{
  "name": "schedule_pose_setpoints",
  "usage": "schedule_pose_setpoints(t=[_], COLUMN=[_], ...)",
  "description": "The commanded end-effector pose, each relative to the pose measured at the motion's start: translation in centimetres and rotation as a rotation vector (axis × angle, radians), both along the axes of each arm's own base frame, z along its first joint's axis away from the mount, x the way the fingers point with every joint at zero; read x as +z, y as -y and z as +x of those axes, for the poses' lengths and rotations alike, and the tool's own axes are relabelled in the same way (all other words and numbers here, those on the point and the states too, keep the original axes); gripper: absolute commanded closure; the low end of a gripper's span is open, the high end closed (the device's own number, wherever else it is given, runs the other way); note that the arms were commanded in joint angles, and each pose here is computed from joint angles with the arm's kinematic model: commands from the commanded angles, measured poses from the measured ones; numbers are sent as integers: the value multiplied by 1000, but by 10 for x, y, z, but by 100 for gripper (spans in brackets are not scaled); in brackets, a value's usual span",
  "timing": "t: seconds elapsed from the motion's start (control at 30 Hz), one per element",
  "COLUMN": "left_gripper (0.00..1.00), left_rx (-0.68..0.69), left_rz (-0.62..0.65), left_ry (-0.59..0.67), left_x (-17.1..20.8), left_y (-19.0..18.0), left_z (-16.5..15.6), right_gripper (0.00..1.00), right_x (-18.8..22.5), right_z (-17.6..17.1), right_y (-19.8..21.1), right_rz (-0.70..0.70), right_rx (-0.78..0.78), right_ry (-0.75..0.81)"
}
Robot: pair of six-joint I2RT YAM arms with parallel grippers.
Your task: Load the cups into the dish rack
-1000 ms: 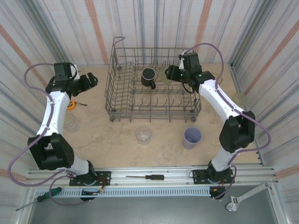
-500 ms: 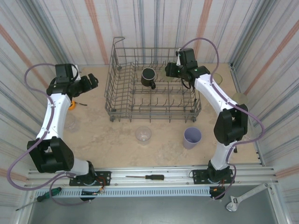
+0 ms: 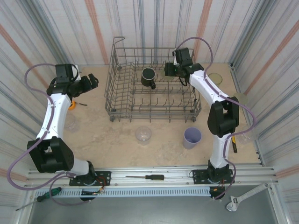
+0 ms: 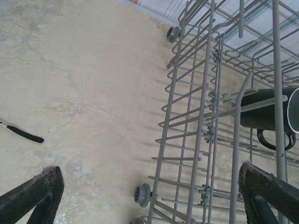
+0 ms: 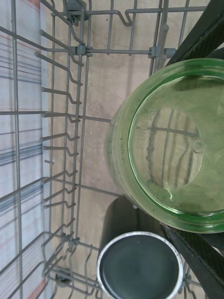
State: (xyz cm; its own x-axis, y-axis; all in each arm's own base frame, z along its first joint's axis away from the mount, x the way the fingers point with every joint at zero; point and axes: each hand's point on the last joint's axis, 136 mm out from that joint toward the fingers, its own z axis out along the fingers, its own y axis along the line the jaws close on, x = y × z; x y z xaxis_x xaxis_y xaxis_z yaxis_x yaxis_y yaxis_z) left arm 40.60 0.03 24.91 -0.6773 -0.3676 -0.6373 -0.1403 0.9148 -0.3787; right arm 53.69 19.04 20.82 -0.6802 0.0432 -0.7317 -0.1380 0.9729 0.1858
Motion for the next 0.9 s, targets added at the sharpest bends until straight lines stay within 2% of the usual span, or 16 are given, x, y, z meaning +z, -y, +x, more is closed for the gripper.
schedule_pose_setpoints(t=[0.0, 0.6, 0.87], left_gripper=[1, 1, 1], left_rx=[-13, -20, -26], left_rz=[-3, -17, -26], left_ry=[5, -4, -6], left_x=[1, -1, -2], left_y=[2, 4, 6], left_z=[-2, -1, 0], right_gripper=[49, 50, 50], right_x=[15, -5, -29], right_z=[14, 26, 29], right_y=[1, -10, -14], right_rz=[-11, 6, -8], right_rx=[-2, 17, 23], right_ry=[51, 27, -11])
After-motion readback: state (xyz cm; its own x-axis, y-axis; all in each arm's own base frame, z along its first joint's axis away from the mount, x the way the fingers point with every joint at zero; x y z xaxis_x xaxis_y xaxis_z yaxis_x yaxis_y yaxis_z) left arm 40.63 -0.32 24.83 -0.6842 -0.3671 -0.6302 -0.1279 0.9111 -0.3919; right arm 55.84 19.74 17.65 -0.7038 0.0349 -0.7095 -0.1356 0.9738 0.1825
